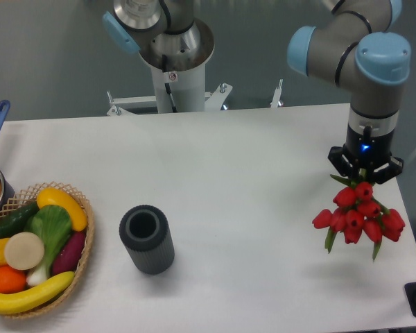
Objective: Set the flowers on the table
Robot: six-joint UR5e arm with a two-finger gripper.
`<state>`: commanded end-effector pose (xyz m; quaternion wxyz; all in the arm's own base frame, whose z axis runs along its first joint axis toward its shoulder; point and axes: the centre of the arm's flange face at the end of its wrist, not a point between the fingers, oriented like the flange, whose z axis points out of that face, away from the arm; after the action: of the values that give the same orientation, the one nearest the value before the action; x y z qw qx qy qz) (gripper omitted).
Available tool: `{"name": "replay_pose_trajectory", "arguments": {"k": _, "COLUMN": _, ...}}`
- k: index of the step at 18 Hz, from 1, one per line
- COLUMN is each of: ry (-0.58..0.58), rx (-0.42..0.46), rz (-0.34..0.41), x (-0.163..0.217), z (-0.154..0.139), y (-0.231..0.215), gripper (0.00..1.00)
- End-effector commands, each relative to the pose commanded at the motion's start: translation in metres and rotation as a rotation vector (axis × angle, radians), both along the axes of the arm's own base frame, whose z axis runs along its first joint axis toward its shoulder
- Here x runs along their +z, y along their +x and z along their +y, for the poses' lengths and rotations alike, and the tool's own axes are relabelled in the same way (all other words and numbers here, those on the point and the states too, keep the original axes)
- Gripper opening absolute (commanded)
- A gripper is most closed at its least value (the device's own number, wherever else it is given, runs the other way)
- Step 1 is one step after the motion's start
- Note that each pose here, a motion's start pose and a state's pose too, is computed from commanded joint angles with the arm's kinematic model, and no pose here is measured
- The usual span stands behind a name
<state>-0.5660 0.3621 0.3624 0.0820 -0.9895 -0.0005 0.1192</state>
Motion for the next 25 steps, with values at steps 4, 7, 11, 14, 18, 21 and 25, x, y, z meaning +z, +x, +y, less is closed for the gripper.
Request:
{"name": "replay_pose_trajectory", "arguments": {"k": 4, "ry": -0.001, "rx": 0.000, "rz": -0.008, "x": -0.004, "z": 0.001, "y": 0.000, "gripper": 0.01}}
{"name": "replay_pose_trajectory", "arguments": {"k": 7, "ry": -0.001, "rx": 0.020, "rz": -0.027, "x": -0.013, "z": 0.008, "y": 0.001, "gripper": 0.00}}
{"name": "replay_pose_trajectory", "arguments": {"k": 11, "ry": -0.016, "rx": 0.020, "rz": -0.055, "x": -0.035, "z": 0.018, "y": 0.001, "gripper": 0.00}}
{"name": "replay_pose_trajectory", "arguments": {"k": 14, "ry": -0.016, "rx": 0.018, "rz": -0.083, "x": -0.056, "z": 0.046, "y": 0.013, "gripper": 0.00}}
{"name": "replay_pose_trajectory", "arguments": {"k": 18, "ry": 0.000, "rx": 0.060, "rz": -0.123, "x": -0.066, "z": 0.105, "y": 0.062, "gripper": 0.01}}
{"name": "replay_pose_trajectory", "arguments": {"k": 21, "ry": 0.009, "rx": 0.064, "rz": -0.154, "x": -0.078, "z": 0.109, "y": 0.069, "gripper": 0.24}}
{"name": "replay_pose_trajectory", "arguments": {"k": 25, "ry": 0.007, "rx": 0.071, "rz": -0.158, "x": -0.079, "z": 0.106, "y": 0.069, "gripper": 1.00}}
